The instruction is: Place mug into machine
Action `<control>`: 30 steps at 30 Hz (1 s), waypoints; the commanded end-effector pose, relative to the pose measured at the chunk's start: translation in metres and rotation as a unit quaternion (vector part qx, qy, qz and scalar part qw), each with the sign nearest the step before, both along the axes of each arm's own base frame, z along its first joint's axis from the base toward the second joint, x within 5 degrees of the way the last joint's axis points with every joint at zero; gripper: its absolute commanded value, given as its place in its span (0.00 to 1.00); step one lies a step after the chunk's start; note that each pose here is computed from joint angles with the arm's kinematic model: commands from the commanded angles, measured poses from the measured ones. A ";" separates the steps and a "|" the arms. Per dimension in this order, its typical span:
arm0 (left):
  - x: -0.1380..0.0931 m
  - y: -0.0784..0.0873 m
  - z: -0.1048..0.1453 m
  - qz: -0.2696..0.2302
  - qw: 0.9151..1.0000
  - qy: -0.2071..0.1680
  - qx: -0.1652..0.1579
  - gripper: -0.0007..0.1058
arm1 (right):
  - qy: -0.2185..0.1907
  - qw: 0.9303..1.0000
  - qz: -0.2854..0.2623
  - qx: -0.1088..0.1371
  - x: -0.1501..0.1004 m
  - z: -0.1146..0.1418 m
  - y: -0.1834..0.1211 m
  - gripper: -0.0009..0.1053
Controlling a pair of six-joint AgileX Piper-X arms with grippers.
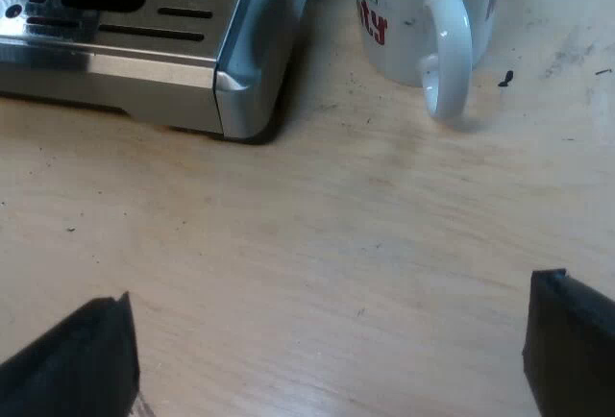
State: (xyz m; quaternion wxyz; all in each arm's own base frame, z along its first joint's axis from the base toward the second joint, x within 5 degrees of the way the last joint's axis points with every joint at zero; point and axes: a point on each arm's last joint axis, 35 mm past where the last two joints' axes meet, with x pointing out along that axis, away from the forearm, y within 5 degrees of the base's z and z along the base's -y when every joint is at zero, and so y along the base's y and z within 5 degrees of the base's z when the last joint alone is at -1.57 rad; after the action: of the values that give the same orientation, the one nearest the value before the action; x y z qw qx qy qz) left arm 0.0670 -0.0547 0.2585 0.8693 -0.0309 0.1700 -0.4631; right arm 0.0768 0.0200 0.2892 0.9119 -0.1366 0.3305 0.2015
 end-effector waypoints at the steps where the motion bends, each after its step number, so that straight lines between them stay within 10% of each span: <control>1: 0.003 -0.003 -0.003 -0.007 1.000 -0.021 -0.013 0.74 | -0.009 1.000 0.004 -0.004 0.001 -0.001 0.000 0.78; 30: 0.007 -0.004 -0.019 -0.007 1.000 -0.012 -0.008 0.74 | -0.166 0.981 -0.097 0.008 0.044 -0.148 0.002 0.78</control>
State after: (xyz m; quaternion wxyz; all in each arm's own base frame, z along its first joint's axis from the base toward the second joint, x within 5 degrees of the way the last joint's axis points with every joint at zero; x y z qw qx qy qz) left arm 0.0735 -0.0582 0.2367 0.8695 -0.0311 0.1641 -0.4648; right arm 0.1216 0.0215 0.1468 0.9678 -0.1286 0.1995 0.0834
